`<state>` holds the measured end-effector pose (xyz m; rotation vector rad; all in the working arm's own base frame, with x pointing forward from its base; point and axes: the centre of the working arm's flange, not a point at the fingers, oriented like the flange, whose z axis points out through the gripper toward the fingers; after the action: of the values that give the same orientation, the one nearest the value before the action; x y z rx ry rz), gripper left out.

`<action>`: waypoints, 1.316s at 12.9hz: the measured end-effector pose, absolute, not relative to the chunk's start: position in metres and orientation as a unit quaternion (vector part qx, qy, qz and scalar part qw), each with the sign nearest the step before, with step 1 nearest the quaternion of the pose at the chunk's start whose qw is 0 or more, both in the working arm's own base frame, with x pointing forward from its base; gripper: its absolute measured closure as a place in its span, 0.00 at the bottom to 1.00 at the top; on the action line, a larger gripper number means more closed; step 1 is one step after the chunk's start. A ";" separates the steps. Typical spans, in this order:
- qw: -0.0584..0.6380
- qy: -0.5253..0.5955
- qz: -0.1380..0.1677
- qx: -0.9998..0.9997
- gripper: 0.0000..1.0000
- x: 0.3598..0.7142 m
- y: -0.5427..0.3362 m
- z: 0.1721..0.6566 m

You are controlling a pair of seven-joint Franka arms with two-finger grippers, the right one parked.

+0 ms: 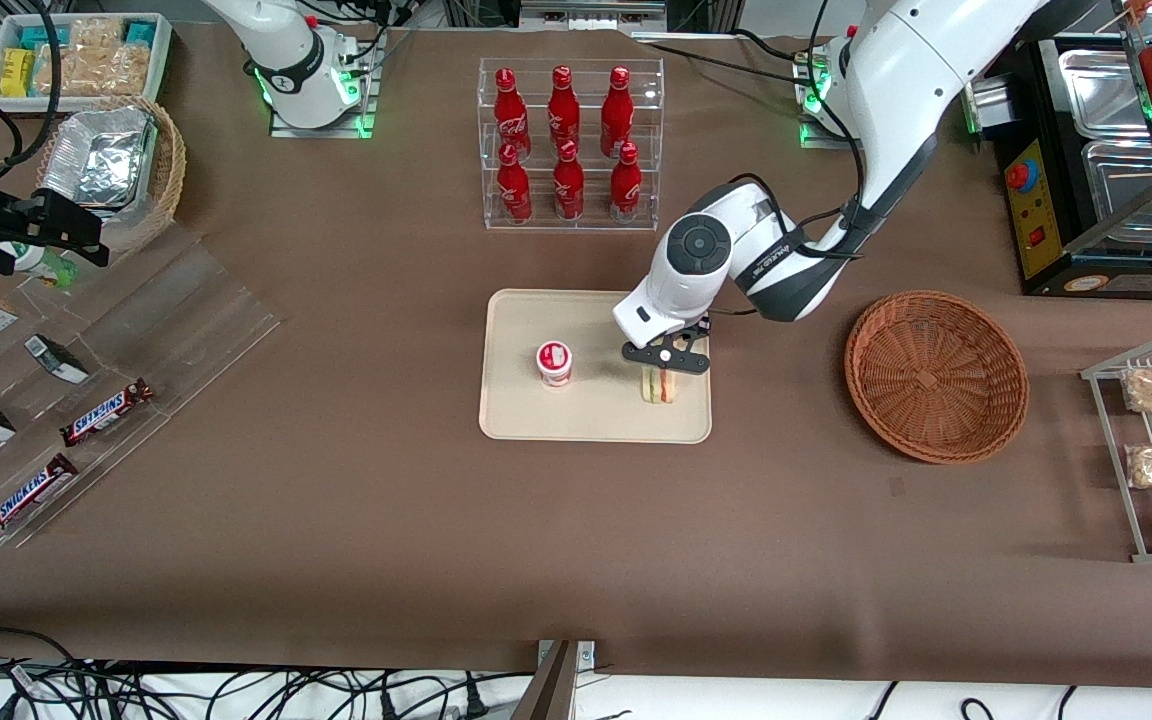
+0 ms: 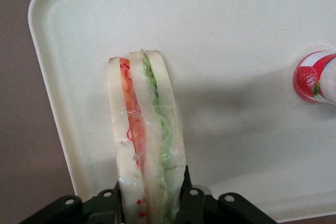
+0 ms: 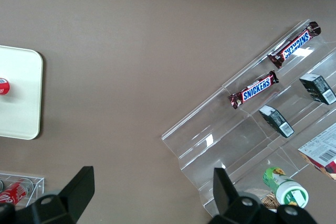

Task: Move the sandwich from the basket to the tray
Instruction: 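Lower the sandwich onto the tray and open the left gripper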

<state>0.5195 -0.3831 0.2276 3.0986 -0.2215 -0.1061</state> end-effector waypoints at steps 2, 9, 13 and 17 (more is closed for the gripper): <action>0.018 -0.061 -0.029 0.998 0.32 0.524 -0.383 0.232; 0.013 0.008 -0.001 1.000 0.00 0.562 -0.373 0.320; 0.008 0.055 -0.006 0.998 0.00 0.598 -0.342 0.376; -0.004 0.099 -0.004 0.995 0.00 0.624 -0.291 0.410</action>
<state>0.6244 -0.2915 0.4104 3.1350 0.3112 -0.0124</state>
